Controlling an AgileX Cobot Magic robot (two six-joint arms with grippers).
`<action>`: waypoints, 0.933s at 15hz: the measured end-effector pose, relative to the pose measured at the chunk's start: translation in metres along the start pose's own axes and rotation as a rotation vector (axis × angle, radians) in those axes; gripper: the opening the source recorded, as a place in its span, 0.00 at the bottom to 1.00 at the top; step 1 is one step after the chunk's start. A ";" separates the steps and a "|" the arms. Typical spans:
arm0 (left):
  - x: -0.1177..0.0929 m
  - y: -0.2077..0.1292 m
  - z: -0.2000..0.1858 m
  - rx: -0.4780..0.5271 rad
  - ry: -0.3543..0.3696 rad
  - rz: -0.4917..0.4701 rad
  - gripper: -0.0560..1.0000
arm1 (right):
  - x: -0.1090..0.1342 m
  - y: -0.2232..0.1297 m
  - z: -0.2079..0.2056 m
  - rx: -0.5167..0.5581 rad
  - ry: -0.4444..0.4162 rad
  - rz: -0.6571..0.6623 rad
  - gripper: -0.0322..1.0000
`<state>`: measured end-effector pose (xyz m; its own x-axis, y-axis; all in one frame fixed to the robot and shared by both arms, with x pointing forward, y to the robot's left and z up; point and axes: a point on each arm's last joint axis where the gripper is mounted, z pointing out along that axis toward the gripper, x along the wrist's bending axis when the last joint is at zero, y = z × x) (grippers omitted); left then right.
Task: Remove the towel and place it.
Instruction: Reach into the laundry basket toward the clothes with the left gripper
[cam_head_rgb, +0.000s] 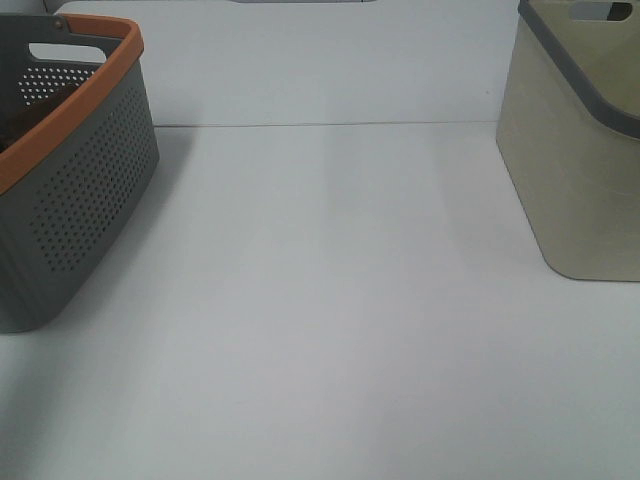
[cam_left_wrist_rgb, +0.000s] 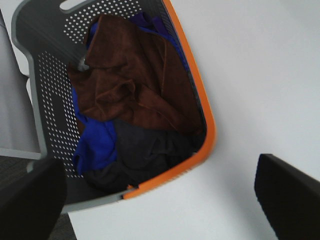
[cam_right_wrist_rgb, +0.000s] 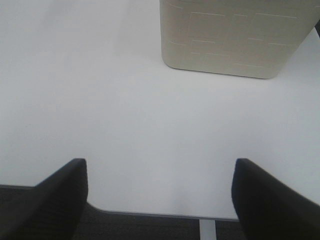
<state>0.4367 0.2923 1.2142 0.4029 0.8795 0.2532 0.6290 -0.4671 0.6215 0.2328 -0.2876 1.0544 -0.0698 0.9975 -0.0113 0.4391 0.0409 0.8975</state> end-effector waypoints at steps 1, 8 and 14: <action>0.009 0.013 0.011 0.016 0.007 0.023 0.96 | 0.000 0.000 0.000 0.000 0.000 0.000 0.79; 0.055 0.038 0.118 0.275 -0.030 0.560 0.95 | 0.000 0.000 0.000 0.000 0.000 0.000 0.79; 0.077 0.033 0.182 0.315 -0.004 0.672 0.94 | 0.000 0.000 0.000 0.000 0.000 0.000 0.79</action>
<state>0.6094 0.3276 1.1190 0.7699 0.3951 0.5011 0.4069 -0.9089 0.0914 0.2328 -0.2876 1.0544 -0.0698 0.9975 -0.0113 0.4391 0.0409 0.8975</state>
